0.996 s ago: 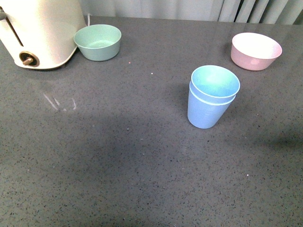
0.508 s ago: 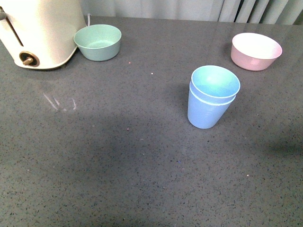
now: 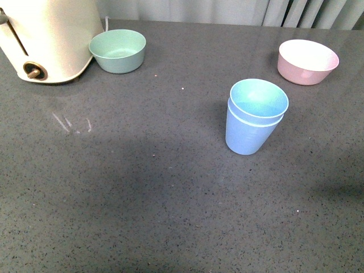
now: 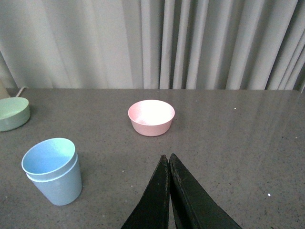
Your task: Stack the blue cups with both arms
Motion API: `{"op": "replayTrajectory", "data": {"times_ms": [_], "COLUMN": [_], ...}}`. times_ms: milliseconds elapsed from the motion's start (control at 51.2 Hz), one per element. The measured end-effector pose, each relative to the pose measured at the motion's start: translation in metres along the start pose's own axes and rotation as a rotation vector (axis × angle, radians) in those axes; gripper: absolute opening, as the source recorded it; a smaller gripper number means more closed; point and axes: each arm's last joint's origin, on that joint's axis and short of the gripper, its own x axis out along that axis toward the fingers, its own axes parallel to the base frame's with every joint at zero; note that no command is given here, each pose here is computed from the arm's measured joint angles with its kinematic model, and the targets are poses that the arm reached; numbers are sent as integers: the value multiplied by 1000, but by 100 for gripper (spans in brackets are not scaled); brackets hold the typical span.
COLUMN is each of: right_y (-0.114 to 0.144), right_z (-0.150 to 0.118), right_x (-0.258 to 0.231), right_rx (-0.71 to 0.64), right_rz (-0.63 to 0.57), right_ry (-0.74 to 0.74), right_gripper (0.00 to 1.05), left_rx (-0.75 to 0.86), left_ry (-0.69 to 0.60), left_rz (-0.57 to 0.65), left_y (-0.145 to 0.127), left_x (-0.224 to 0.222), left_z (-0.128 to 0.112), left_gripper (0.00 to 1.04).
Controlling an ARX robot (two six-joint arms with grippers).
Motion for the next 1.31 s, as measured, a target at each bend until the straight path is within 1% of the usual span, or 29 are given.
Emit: {"op": "replayTrajectory", "data": {"times_ms": [98, 195, 254, 351, 410, 508, 527, 547, 566, 625, 683, 742, 1308], "right_y": [0, 0, 0, 0, 0, 0, 0, 0, 0, 0, 0, 0, 0], "right_z": [0, 0, 0, 0, 0, 0, 0, 0, 0, 0, 0, 0, 0], "right_x": [0, 0, 0, 0, 0, 0, 0, 0, 0, 0, 0, 0, 0], "right_rx": [-1, 0, 0, 0, 0, 0, 0, 0, 0, 0, 0, 1, 1], "right_rz": [0, 0, 0, 0, 0, 0, 0, 0, 0, 0, 0, 0, 0], "right_ry": [-1, -1, -1, -1, -1, -1, -1, -1, -1, -1, -2, -2, -2], "right_gripper": [3, 25, 32, 47, 54, 70, 72, 78, 79, 89, 97, 95, 96], "left_rx": [0, 0, 0, 0, 0, 0, 0, 0, 0, 0, 0, 0, 0], "left_ry": [0, 0, 0, 0, 0, 0, 0, 0, 0, 0, 0, 0, 0], "left_rz": [0, 0, 0, 0, 0, 0, 0, 0, 0, 0, 0, 0, 0], "left_y": [0, 0, 0, 0, 0, 0, 0, 0, 0, 0, 0, 0, 0], "left_x": [0, 0, 0, 0, 0, 0, 0, 0, 0, 0, 0, 0, 0], "left_z": [0, 0, 0, 0, 0, 0, 0, 0, 0, 0, 0, 0, 0], "left_gripper": [96, 96, 96, 96, 96, 96, 96, 96, 96, 96, 96, 96, 96]}}
